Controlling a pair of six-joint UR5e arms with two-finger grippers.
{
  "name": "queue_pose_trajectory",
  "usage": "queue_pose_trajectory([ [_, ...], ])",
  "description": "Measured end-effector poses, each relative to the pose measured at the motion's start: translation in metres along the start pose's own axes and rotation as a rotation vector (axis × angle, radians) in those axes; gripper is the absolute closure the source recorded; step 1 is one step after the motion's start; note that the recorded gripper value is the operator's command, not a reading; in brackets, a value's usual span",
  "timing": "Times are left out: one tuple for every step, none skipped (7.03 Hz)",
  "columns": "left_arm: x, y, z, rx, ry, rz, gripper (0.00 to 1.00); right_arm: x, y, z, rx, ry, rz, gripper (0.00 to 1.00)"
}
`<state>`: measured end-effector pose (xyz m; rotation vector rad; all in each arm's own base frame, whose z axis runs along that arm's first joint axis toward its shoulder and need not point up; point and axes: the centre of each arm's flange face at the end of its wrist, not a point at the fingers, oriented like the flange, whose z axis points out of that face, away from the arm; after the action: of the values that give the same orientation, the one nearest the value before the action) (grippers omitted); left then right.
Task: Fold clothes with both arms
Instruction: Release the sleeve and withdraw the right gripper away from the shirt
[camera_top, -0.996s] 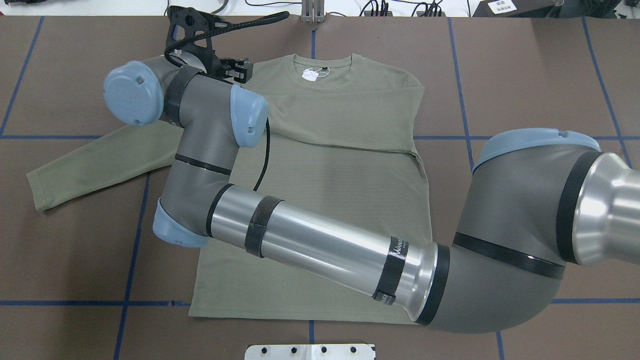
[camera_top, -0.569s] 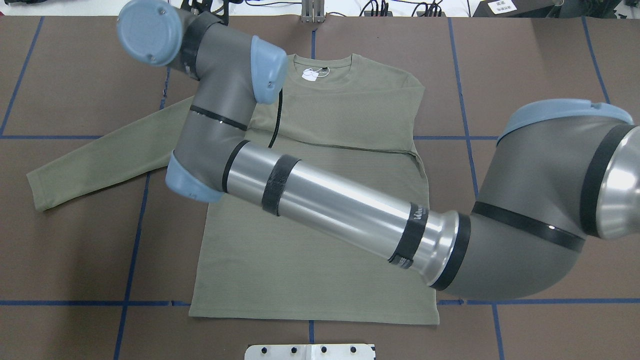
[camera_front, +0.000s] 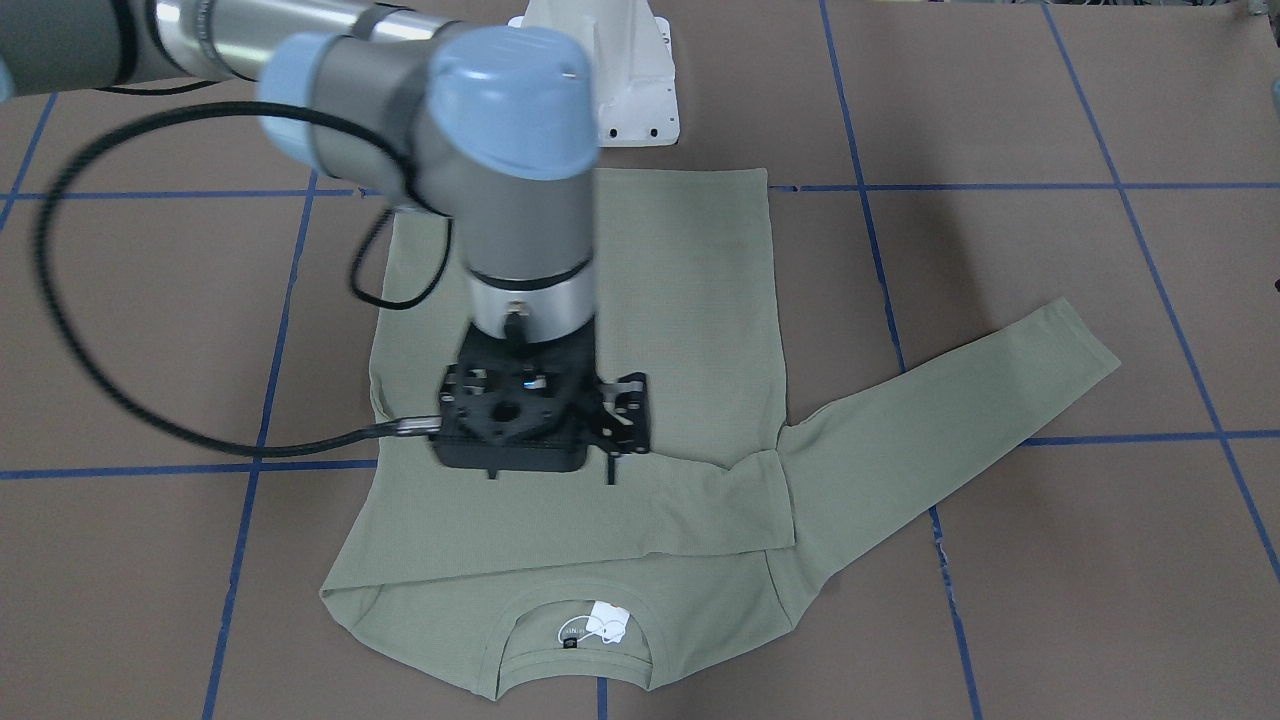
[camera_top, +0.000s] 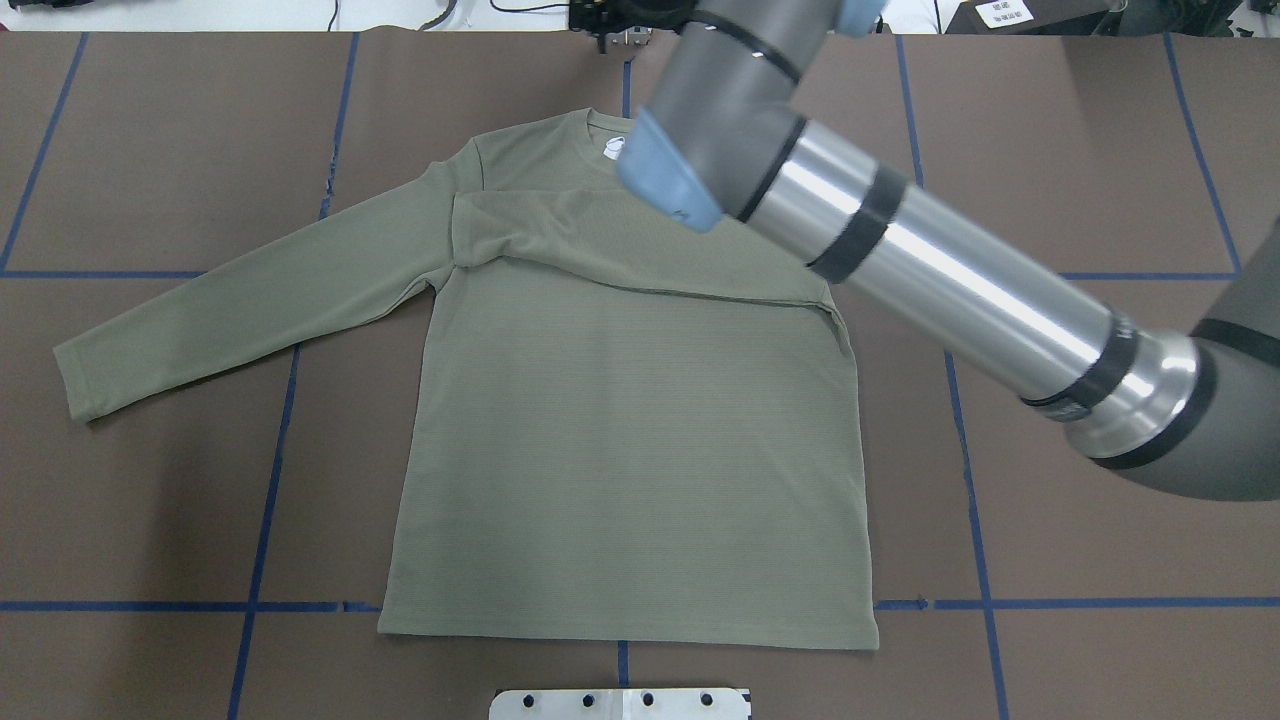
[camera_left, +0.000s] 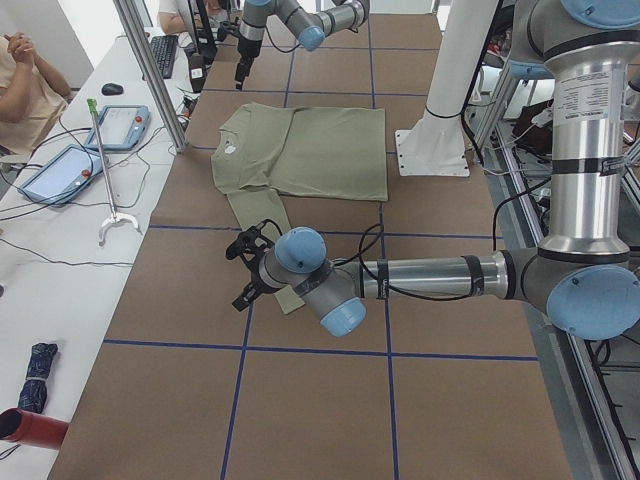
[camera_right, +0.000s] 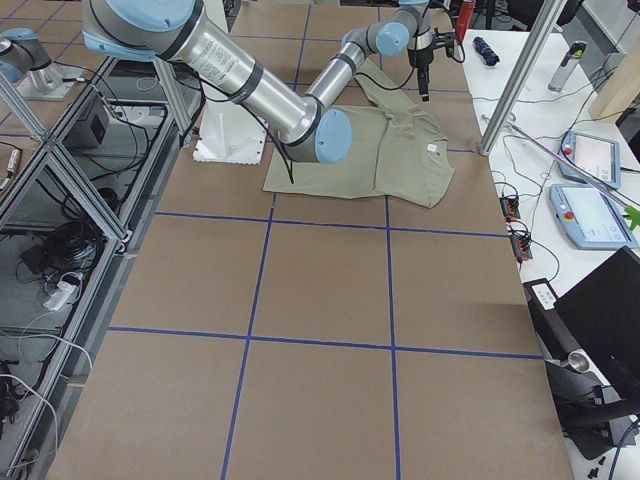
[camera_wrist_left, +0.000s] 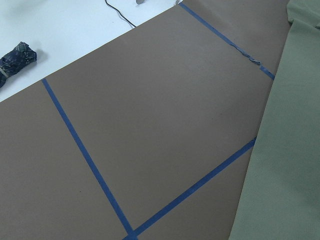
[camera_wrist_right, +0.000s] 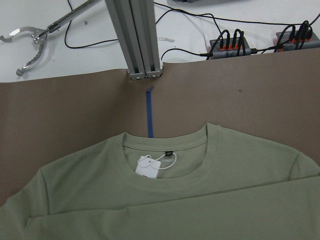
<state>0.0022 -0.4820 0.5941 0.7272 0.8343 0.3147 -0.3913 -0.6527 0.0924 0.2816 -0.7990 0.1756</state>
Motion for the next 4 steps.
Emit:
queue_pose_trajectory([
  [0.024,0.001,0.023,0.004,0.009,-0.041,0.01,0.105,-0.006,-0.015,-0.04,-0.018,-0.076,0.0],
  [0.047,0.009,0.048,-0.006,0.01,-0.053,0.0,0.204,0.001,-0.031,-0.063,-0.029,-0.138,0.0],
  [0.067,0.029,0.067,-0.022,0.0,-0.036,0.0,0.293,0.018,-0.044,-0.074,-0.022,-0.191,0.0],
  [0.087,0.054,0.082,-0.038,-0.005,-0.003,0.0,0.369,0.042,-0.055,-0.09,-0.01,-0.224,0.0],
])
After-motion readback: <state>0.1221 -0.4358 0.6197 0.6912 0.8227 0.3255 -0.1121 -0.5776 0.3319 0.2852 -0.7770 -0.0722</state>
